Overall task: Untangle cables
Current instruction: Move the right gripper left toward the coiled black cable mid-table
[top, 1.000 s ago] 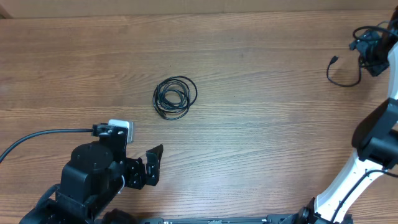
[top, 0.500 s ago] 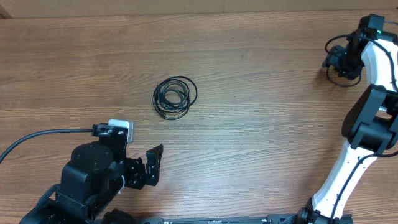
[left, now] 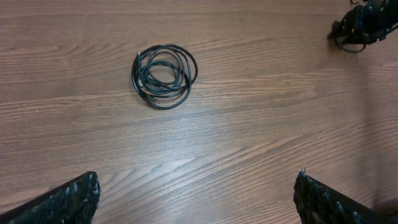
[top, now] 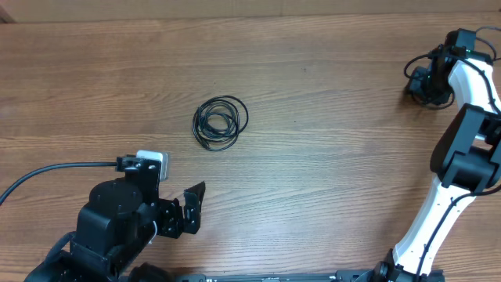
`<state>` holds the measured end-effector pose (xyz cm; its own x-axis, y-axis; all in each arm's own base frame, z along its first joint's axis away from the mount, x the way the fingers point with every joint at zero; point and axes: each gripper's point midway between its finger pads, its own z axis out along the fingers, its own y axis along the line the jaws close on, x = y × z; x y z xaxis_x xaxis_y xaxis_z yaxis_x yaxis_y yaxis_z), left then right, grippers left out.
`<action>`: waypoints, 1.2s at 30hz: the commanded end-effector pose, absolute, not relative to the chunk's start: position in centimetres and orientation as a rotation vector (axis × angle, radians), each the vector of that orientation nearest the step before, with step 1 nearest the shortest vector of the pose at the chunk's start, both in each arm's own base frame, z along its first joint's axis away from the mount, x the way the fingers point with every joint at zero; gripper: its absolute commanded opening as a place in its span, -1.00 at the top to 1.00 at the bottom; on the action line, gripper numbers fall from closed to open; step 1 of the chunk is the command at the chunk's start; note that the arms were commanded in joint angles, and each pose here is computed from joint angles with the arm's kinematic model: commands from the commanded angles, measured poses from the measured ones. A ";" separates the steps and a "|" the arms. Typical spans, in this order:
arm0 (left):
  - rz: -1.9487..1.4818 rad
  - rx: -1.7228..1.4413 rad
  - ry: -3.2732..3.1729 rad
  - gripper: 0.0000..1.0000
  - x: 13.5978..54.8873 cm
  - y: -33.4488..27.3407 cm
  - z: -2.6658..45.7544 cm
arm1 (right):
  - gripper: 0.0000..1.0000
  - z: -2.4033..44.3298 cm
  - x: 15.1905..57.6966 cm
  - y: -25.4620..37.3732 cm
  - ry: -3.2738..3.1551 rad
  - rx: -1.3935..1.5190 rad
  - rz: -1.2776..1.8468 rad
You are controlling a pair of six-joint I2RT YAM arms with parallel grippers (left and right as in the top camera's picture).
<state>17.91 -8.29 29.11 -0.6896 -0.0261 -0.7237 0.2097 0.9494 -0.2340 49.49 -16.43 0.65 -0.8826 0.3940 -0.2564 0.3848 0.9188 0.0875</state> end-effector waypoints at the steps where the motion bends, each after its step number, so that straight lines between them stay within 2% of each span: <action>1: -0.359 0.145 2.301 -0.99 18.1 -8.1 29.0 | 0.18 -1.1 49.2 -15.7 2.835 0.547 0.029; 4: -0.359 0.145 2.301 -0.99 18.1 -8.1 29.0 | 0.65 -1.5 49.2 -15.6 2.834 0.537 -0.004; 7: -0.359 0.145 2.301 -0.99 18.1 -8.1 29.0 | 0.91 -1.4 49.9 -15.3 2.811 0.535 -0.006; 15: -0.359 0.145 2.301 -0.99 18.1 -8.1 29.0 | 0.93 1.9 53.8 -16.3 2.594 0.776 0.035; 26: -0.359 0.145 2.300 -0.99 18.1 -8.1 29.0 | 0.92 13.3 59.8 -17.2 2.306 0.797 0.132; 27: -0.359 0.145 2.301 -0.99 18.1 -8.1 29.0 | 0.76 13.7 60.0 -17.2 2.289 0.811 0.139; 28: -0.359 0.145 2.301 -0.99 18.1 -8.1 29.0 | 0.40 13.8 60.1 -17.3 2.281 0.820 0.145; 29: -0.359 0.145 2.301 -0.99 18.1 -8.1 29.0 | -0.14 13.9 60.1 -17.2 2.279 0.818 0.149; 30: -0.359 0.145 2.301 -0.99 18.1 -8.1 29.0 | -0.55 13.8 60.0 -17.2 2.283 0.819 0.148; 31: -0.359 0.145 2.301 -0.99 18.1 -8.1 29.0 | -0.73 13.6 59.9 -17.2 2.293 0.818 0.146; 33: -0.359 0.145 2.301 -0.99 18.1 -8.1 29.0 | -0.98 13.4 59.6 -17.0 2.309 0.819 0.144; 36: -0.359 0.146 2.301 -0.99 18.1 -8.1 29.0 | -1.00 12.9 59.0 -16.8 2.340 0.832 0.145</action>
<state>17.90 -8.28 29.09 -0.6900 -0.0255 -0.7234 0.2098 0.9494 -0.2336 58.97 -17.25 11.81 -0.6018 0.5916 -0.5365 0.5297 0.7984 0.2863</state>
